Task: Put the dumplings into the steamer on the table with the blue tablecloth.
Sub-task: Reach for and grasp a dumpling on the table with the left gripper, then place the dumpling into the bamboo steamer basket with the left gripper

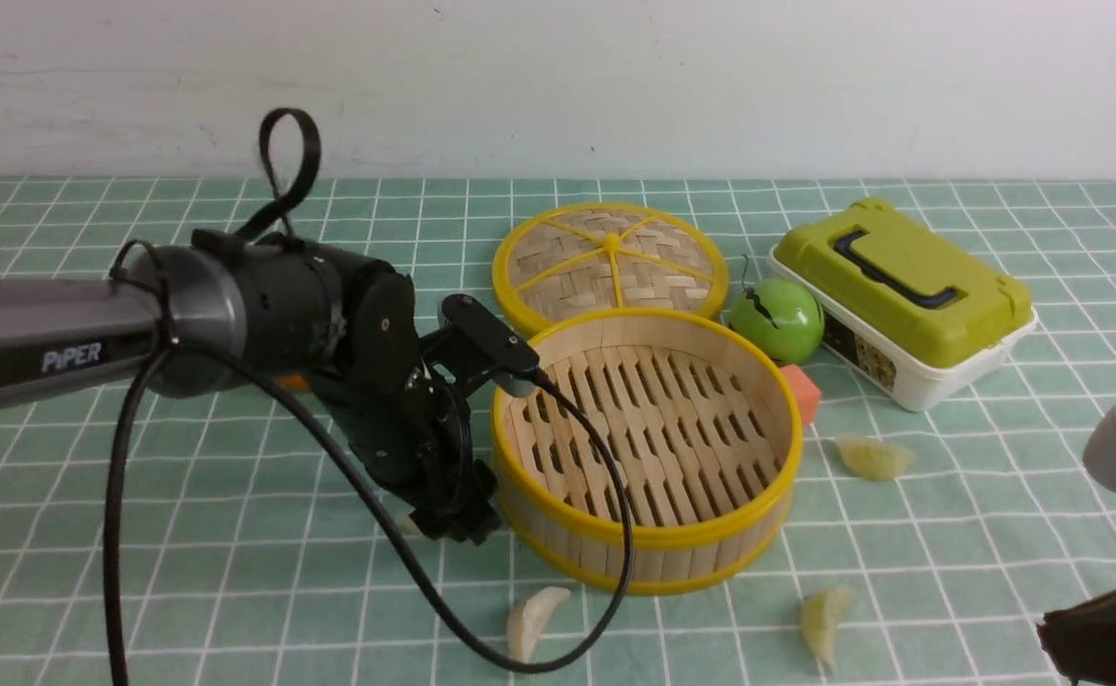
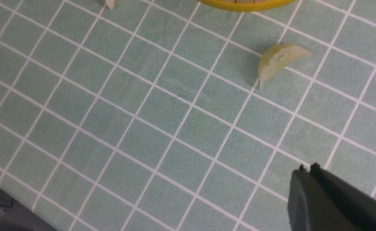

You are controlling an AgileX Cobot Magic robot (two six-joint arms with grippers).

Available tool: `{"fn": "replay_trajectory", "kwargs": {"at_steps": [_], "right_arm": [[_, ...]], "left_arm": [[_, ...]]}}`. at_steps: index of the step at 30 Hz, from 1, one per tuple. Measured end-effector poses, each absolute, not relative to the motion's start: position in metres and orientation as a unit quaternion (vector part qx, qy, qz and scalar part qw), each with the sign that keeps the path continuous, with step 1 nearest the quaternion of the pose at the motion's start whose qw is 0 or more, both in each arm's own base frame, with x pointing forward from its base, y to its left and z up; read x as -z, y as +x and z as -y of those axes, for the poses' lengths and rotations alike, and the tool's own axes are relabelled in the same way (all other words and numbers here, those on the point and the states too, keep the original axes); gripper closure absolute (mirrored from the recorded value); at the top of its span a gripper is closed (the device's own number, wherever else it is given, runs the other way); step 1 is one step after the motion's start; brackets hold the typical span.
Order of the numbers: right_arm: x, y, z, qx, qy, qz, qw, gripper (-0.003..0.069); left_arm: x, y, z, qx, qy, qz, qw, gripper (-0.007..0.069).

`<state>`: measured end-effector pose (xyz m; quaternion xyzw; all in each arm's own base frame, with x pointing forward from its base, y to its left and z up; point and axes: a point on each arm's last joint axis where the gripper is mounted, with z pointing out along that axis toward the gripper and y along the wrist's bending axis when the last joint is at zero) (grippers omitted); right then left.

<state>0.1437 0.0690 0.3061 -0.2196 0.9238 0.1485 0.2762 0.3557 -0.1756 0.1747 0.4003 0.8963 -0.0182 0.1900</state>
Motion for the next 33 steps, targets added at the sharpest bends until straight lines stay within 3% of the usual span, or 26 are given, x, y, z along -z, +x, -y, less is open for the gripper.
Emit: {"fn": "replay_trajectory", "kwargs": {"at_steps": [7, 9, 14, 17, 20, 23, 27, 33], "right_arm": [[-0.306, 0.144, -0.069, -0.148, -0.220, -0.924, 0.276, 0.0653], [-0.306, 0.143, -0.069, -0.149, -0.220, -0.924, 0.275, 0.0652], [-0.305, 0.142, -0.069, -0.149, -0.221, -0.926, 0.268, 0.0650], [-0.306, 0.139, -0.069, -0.155, -0.224, -0.929, 0.250, 0.0649], [-0.307, 0.132, -0.069, -0.166, -0.223, -0.933, 0.230, 0.0646], [-0.311, 0.122, -0.067, -0.169, -0.228, -0.933, 0.220, 0.0645], [-0.321, 0.095, -0.060, -0.173, -0.236, -0.927, 0.234, 0.0641], [-0.333, 0.069, -0.051, -0.181, -0.231, -0.914, 0.281, 0.0636]], "left_arm": [[-0.172, 0.355, 0.174, 0.016, 0.388, -0.906, 0.170, 0.0468], [-0.186, 0.354, 0.172, 0.009, 0.381, -0.910, 0.165, 0.0469], [-0.255, 0.354, 0.179, 0.032, 0.319, -0.923, 0.214, 0.0463], [-0.302, 0.349, 0.207, 0.079, 0.269, -0.921, 0.272, 0.0463], [-0.318, 0.345, 0.243, 0.114, 0.249, -0.916, 0.294, 0.0463], [-0.311, 0.349, 0.272, 0.132, 0.230, -0.919, 0.292, 0.0463], [-0.272, 0.379, 0.311, 0.150, 0.166, -0.936, 0.273, 0.0463], [-0.230, 0.408, 0.330, 0.136, 0.132, -0.944, 0.272, 0.0463]]}}
